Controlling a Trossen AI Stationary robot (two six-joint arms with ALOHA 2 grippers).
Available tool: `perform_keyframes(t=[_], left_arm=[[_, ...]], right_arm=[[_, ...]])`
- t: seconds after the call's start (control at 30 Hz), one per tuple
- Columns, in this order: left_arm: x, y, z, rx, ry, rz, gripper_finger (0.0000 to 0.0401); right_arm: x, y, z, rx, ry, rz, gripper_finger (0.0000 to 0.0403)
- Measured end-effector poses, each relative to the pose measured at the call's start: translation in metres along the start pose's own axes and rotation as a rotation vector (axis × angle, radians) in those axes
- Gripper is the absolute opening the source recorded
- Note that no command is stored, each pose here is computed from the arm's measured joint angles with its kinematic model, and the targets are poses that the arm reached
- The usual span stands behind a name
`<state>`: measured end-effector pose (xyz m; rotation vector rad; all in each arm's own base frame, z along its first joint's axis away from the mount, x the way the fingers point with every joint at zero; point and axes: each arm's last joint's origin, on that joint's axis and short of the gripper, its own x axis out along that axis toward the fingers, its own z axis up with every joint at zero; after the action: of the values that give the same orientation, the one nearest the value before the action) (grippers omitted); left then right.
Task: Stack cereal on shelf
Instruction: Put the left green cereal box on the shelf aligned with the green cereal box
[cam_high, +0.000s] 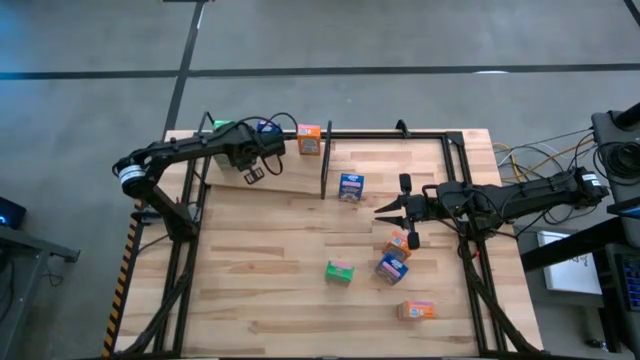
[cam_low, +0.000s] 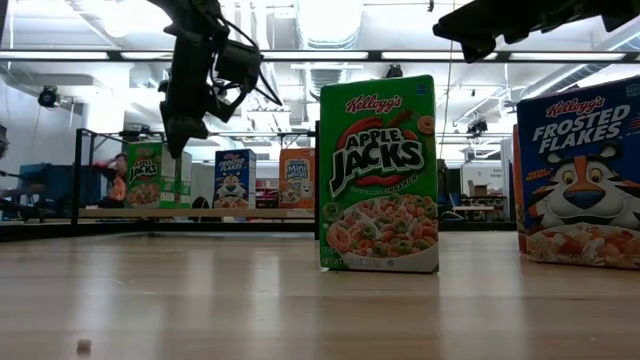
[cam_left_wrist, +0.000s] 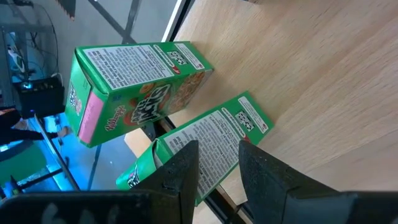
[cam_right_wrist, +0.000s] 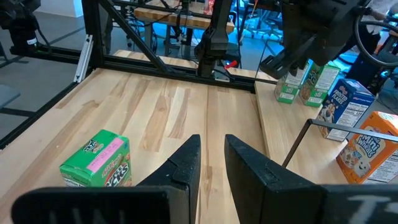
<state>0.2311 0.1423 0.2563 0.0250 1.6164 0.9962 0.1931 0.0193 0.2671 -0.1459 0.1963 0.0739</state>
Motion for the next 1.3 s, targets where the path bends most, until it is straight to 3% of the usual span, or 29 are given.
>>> perform_keyframes(t=[1.3], left_arm=[[0.0, 0.0017, -0.0019, -0.024, 0.01, 0.048, 0.0097]], right_arm=[[0.0, 0.0, 0.0, 0.0, 0.0, 0.0, 0.0063]])
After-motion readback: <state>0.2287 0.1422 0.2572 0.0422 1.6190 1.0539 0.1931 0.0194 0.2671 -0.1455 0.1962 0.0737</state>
